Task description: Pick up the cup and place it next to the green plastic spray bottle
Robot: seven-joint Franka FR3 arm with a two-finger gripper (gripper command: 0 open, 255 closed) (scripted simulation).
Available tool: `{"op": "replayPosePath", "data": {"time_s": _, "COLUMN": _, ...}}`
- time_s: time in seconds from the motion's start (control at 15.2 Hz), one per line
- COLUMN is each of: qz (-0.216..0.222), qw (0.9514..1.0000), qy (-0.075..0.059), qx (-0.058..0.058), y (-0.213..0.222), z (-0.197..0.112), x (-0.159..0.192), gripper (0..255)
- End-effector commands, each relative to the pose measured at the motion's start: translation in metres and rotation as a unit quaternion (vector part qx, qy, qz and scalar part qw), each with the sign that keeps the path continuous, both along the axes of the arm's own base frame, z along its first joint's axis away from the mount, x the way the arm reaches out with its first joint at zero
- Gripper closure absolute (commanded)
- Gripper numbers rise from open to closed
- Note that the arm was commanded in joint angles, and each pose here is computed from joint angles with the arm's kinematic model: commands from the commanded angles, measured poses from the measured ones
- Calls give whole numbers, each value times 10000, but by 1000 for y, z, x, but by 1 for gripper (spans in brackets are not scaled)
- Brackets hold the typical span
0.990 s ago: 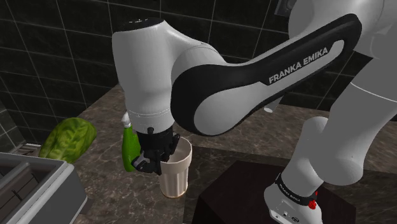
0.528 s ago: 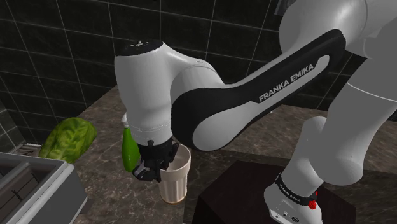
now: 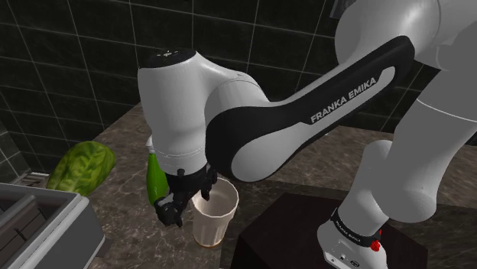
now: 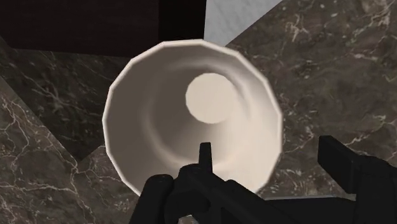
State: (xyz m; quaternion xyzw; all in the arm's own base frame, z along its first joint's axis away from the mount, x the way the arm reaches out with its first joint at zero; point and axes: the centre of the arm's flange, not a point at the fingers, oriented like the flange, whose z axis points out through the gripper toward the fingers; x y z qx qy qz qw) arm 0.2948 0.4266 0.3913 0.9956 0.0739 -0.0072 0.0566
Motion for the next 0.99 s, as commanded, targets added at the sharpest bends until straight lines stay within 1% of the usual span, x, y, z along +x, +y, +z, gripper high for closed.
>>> {"op": "replayPosePath", "data": {"time_s": 0.0, "qz": 0, "qw": 10000, "qy": 0, "qx": 0, "y": 0, "z": 0, "x": 0, "gripper": 0}}
{"op": "replayPosePath", "data": {"time_s": 0.13, "qz": 0, "qw": 10000, "qy": 0, "qx": 0, "y": 0, "z": 0, "x": 0, "gripper": 0}}
{"op": "replayPosePath", "data": {"time_s": 0.4, "qz": 0, "qw": 10000, "qy": 0, "qx": 0, "y": 6, "z": 50, "x": 0, "gripper": 0}}
{"op": "replayPosePath", "data": {"time_s": 0.92, "qz": 0, "qw": 10000, "qy": 0, "qx": 0, "y": 6, "z": 50, "x": 0, "gripper": 0}}
